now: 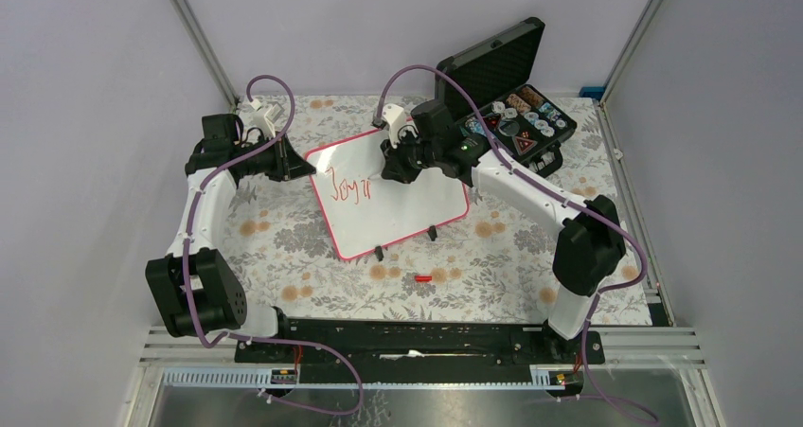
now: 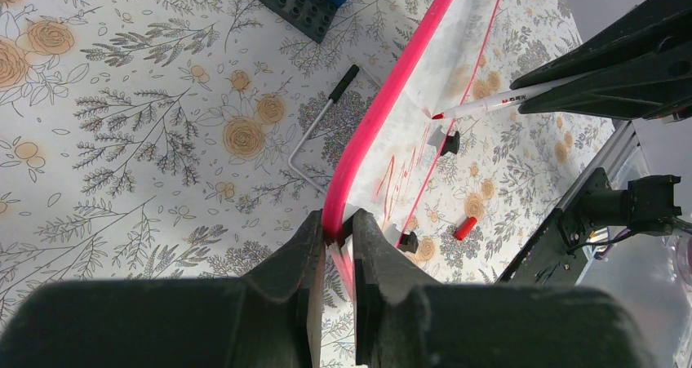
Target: Write a sentence on the whiteboard
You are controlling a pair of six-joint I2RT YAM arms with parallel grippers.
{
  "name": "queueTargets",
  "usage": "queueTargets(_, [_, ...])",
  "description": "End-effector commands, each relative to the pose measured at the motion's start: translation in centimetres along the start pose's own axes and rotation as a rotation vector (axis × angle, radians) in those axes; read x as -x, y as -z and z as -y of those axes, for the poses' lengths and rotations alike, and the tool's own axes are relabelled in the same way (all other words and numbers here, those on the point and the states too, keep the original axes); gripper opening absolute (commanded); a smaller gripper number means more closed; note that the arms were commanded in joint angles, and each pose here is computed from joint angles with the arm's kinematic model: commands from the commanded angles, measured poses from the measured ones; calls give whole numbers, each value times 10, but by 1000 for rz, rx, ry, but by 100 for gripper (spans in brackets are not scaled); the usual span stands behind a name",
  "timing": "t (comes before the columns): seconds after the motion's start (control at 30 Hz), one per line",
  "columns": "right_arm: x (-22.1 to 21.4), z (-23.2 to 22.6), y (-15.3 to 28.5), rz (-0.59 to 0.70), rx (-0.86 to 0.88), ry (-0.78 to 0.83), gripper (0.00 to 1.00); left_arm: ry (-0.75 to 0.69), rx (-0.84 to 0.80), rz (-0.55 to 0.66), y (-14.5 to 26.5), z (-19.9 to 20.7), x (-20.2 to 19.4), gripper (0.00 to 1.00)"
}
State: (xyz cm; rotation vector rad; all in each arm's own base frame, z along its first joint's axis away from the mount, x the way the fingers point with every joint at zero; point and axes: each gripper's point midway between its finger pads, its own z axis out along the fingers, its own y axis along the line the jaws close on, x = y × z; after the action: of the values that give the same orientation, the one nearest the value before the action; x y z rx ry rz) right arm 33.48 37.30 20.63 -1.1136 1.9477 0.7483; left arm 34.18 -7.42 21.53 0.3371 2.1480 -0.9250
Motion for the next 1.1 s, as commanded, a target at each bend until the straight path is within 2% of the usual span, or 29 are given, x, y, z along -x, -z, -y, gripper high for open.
queueTargets(0.0, [18,6,4,42,-22,18,0,-111,38,42,2,-4,15,0])
queueTargets(1.07, [-10,15,11,-3,-41,4,0,-105,45,41,1,-6,16,0])
